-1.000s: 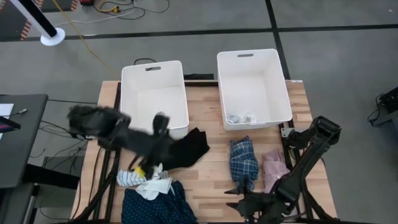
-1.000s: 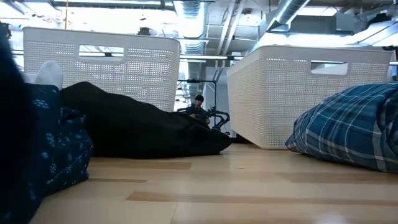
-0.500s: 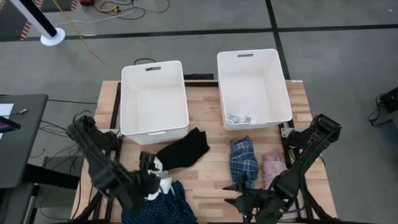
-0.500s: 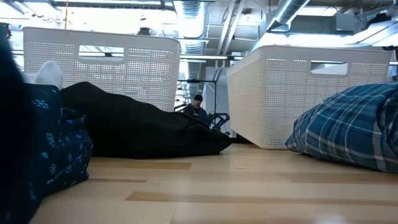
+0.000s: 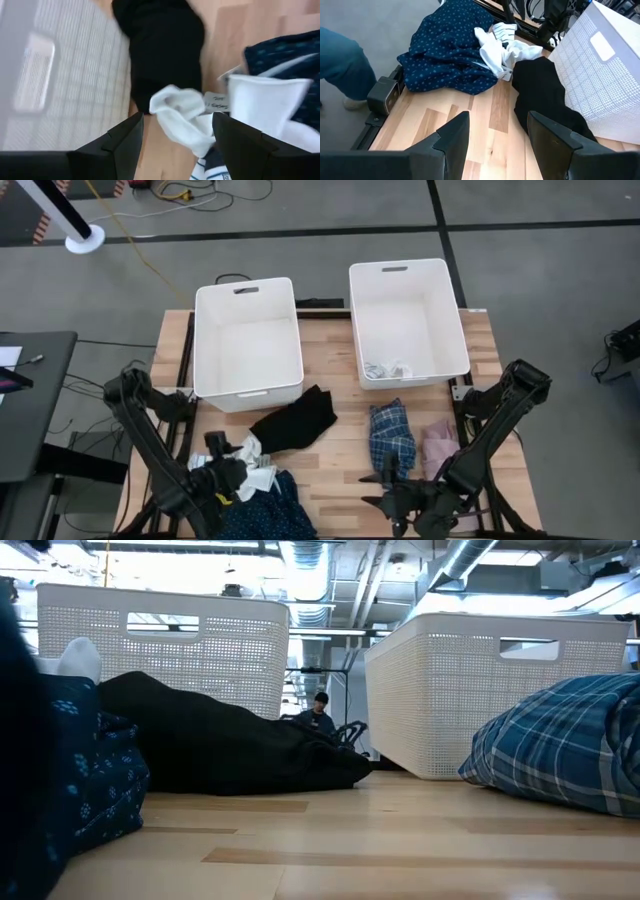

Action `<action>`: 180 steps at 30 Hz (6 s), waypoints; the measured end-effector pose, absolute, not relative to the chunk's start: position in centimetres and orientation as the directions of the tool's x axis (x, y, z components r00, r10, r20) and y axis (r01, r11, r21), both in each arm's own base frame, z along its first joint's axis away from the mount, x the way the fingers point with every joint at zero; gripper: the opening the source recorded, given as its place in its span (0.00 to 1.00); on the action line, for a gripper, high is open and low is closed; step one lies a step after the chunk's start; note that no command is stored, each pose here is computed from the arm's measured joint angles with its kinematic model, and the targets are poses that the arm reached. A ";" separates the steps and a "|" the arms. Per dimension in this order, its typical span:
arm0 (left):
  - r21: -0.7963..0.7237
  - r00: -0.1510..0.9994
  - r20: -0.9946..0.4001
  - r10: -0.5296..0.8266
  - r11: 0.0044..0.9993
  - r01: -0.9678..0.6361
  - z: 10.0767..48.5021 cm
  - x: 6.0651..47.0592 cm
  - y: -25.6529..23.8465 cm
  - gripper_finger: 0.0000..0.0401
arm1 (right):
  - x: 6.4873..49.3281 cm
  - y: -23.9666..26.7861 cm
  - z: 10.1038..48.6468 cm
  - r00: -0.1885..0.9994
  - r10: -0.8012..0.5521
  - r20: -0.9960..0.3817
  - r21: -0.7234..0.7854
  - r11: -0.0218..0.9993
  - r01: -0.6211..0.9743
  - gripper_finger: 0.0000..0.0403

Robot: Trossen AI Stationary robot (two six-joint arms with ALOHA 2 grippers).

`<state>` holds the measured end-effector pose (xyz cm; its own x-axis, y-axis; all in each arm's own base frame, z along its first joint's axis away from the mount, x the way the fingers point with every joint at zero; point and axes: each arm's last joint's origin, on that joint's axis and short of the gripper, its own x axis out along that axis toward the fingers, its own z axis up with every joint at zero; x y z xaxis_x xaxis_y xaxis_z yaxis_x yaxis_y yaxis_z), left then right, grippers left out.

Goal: Sort clothes
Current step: Put the white sock into the right bin

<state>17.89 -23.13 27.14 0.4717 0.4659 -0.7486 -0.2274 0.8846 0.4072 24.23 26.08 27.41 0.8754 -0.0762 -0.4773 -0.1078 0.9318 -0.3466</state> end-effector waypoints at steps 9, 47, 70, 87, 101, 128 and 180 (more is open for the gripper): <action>0.298 0.480 -0.747 0.460 0.877 -0.377 22.3 17.1 -22.5 0.58 | 24.2 26.1 27.4 0.875 -0.077 -0.477 -0.360 0.926 -0.115 0.53; 0.079 0.751 -0.519 0.408 0.898 -0.434 23.3 15.7 -17.7 0.00 | 26.1 24.6 27.5 0.872 -0.085 -0.481 -0.301 0.951 -0.074 0.53; 0.183 0.974 -0.187 0.127 0.979 -0.093 35.7 20.4 -18.0 0.00 | 31.9 20.7 30.6 0.968 0.001 -0.251 -0.358 0.929 -0.093 0.53; 0.136 0.994 -0.088 -0.063 0.988 0.075 37.4 24.1 -14.7 0.00 | 35.0 16.2 31.9 0.990 -0.009 -0.140 -0.326 0.945 -0.037 0.53; 0.120 0.988 -0.070 -0.139 0.982 0.147 37.6 25.4 -12.9 0.00 | 36.9 14.8 31.0 0.993 0.042 -0.115 -0.332 0.940 -0.078 0.40; 0.208 0.961 -0.271 0.063 0.978 -0.005 35.9 23.5 -14.2 0.38 | 32.9 13.8 34.1 0.966 -0.186 -0.181 -0.490 0.868 0.075 0.00; -0.035 0.285 -0.958 -0.011 0.996 -0.078 18.3 20.7 -20.5 0.52 | 19.7 1.7 36.7 0.511 -0.682 -0.524 -0.365 0.721 0.588 0.02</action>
<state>20.70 -20.46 18.30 0.2854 -0.0111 -0.9583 -0.0776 0.9964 -0.0346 19.66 1.71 36.67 0.5107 -0.6817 -0.5238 0.5883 0.7214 -0.3653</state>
